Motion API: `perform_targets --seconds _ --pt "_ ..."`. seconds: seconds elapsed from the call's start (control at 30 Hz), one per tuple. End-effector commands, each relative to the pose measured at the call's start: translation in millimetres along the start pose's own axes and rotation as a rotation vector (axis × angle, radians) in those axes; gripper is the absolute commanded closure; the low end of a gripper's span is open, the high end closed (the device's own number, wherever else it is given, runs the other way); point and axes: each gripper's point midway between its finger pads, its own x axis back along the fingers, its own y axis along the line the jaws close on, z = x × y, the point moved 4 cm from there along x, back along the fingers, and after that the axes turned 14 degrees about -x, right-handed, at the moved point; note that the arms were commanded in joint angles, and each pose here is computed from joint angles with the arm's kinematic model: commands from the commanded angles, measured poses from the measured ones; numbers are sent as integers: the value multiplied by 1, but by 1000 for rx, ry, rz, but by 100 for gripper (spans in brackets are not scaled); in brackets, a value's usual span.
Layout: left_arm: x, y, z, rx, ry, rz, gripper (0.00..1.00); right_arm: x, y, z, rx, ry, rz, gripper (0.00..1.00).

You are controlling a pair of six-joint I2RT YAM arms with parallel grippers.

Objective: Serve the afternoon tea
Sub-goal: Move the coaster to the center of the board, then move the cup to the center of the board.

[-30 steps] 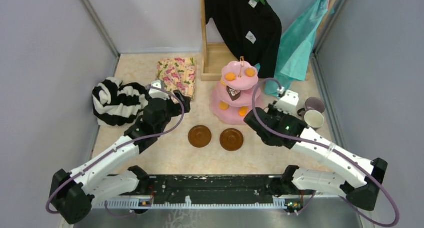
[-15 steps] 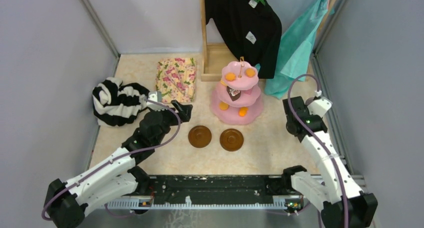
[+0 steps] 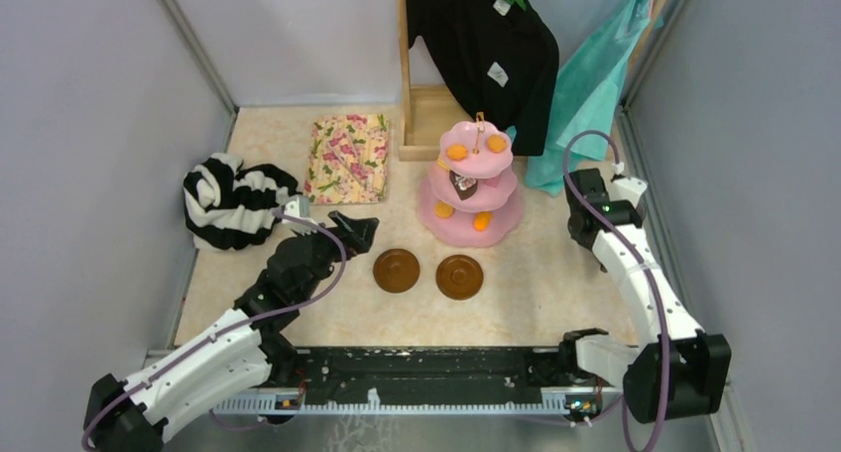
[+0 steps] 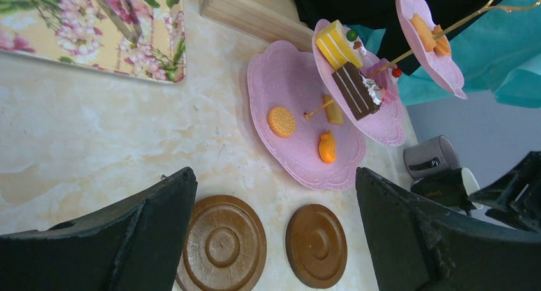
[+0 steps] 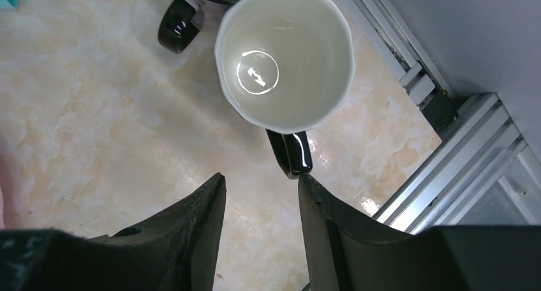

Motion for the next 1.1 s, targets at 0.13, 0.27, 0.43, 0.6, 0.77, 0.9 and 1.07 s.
perform_targets --seconds 0.13,0.27,0.43,0.6,0.77,0.9,1.07 --pt "12 0 9 65 23 40 1 -1 15 -33 107 -25 34 54" --pt "13 1 10 63 14 42 1 -3 15 -39 132 -60 16 54" --pt "12 0 15 65 40 48 1 -10 26 -47 145 -60 7 54" --pt "13 1 15 67 36 45 1 -18 35 -52 147 -51 10 55" --pt "14 3 15 62 33 36 1 -30 43 -53 127 -36 -1 56" --pt "14 5 16 57 35 30 1 -38 49 -49 105 -12 -21 58" --pt "14 7 16 50 35 16 1 -45 50 -45 100 -2 -18 73"
